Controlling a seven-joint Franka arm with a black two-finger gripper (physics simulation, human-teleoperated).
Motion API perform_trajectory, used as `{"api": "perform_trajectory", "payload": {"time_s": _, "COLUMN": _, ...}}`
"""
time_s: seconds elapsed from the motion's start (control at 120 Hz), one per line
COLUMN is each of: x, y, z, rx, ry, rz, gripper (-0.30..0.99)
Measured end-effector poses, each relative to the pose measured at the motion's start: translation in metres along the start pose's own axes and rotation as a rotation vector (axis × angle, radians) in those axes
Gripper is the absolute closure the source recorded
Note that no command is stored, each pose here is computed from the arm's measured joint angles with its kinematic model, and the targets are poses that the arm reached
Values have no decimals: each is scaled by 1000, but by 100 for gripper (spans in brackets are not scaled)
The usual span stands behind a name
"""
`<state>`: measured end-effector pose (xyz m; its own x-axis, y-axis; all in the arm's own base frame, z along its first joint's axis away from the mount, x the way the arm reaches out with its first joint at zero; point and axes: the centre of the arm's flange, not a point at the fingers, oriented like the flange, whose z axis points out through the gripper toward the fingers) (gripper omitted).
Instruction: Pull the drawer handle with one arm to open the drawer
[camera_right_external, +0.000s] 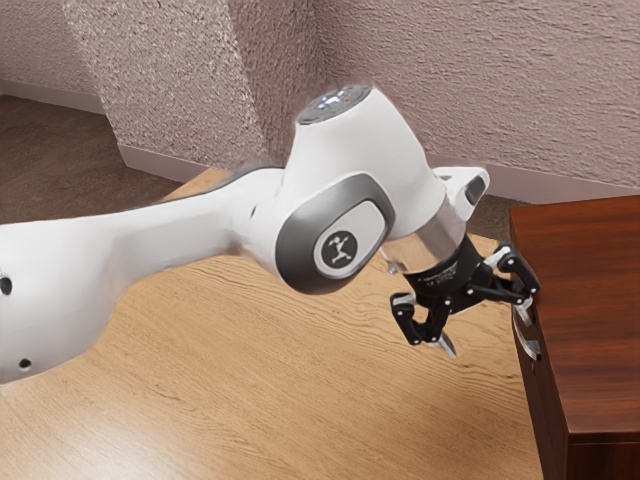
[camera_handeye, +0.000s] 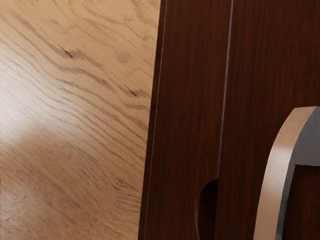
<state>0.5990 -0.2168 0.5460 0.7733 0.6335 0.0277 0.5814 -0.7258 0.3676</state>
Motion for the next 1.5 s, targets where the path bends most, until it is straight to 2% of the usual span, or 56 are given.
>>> {"api": "perform_trajectory", "payload": {"time_s": 0.517, "x": -2, "y": -7, "z": 4, "rx": 11, "ry": 4, "rz": 36, "gripper": 16}}
{"api": "perform_trajectory", "payload": {"time_s": 1.5, "x": -2, "y": -48, "z": -25, "rx": 33, "ry": 36, "rz": 42, "gripper": 19}}
